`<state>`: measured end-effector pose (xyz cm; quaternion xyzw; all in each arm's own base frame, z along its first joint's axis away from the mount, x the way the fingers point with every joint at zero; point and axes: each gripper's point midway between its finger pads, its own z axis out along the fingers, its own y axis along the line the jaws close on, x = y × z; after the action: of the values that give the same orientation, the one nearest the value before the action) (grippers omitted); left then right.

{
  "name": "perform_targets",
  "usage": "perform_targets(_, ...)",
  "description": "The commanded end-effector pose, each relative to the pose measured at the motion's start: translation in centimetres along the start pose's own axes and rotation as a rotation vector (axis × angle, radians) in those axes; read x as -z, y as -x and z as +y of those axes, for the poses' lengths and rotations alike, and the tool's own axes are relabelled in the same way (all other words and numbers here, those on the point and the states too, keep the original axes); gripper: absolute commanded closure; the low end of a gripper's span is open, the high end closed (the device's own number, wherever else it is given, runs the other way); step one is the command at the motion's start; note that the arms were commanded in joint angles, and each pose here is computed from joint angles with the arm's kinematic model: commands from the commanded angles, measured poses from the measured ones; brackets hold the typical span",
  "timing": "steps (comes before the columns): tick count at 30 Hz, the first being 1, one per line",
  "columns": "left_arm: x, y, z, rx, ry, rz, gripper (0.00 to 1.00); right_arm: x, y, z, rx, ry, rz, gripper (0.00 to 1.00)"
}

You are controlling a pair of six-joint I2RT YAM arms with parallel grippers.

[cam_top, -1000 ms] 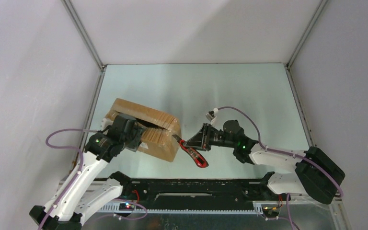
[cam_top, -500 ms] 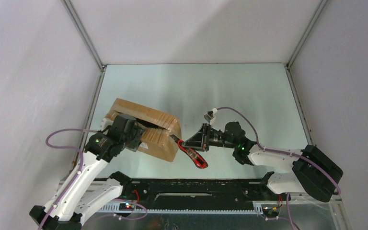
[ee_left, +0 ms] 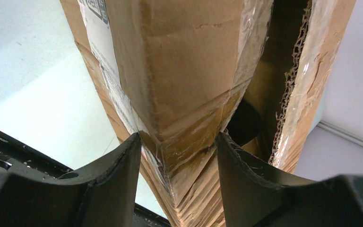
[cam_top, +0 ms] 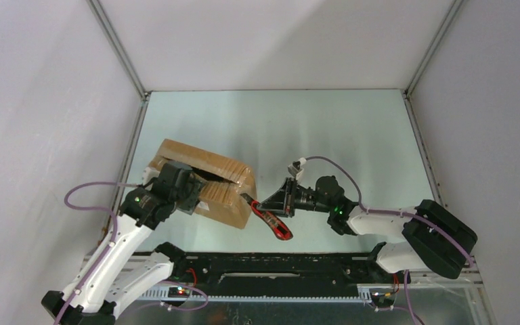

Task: Unpack the express box
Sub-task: Cut the express box at the center of the board.

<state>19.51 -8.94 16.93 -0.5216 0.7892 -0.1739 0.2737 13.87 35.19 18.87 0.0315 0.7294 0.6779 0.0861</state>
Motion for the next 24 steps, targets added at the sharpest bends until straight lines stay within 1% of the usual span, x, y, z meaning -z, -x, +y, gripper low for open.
perform_targets(1, -0.1, -1.3, 4.1, -0.095, 0.14, 0.066, 0.51, 0.6, 1.0, 0.3, 0.014, 0.017, -0.058, 1.0)
perform_targets(11, -0.2, -1.3, 4.1, -0.093, 0.142, 0.069, 0.51, 0.5, 1.0, 2.8, 0.039, 0.127, -0.046, 1.0)
perform_targets(15, -0.2, -1.4, 4.1, -0.093, 0.144, 0.07, 0.51, 0.2, 1.0, 2.7, 0.055, 0.095, -0.047, 1.0)
perform_targets(19, -0.2, -1.4, 4.2, -0.092, 0.147, 0.073, 0.51, -0.1, 1.3, 2.0, 0.036, 0.083, -0.05, 1.0)
perform_targets(24, -0.2, -1.5, 4.2, -0.092, 0.145, 0.076, 0.51, -0.3, 1.3, 2.6, 0.033, 0.122, -0.043, 1.0)
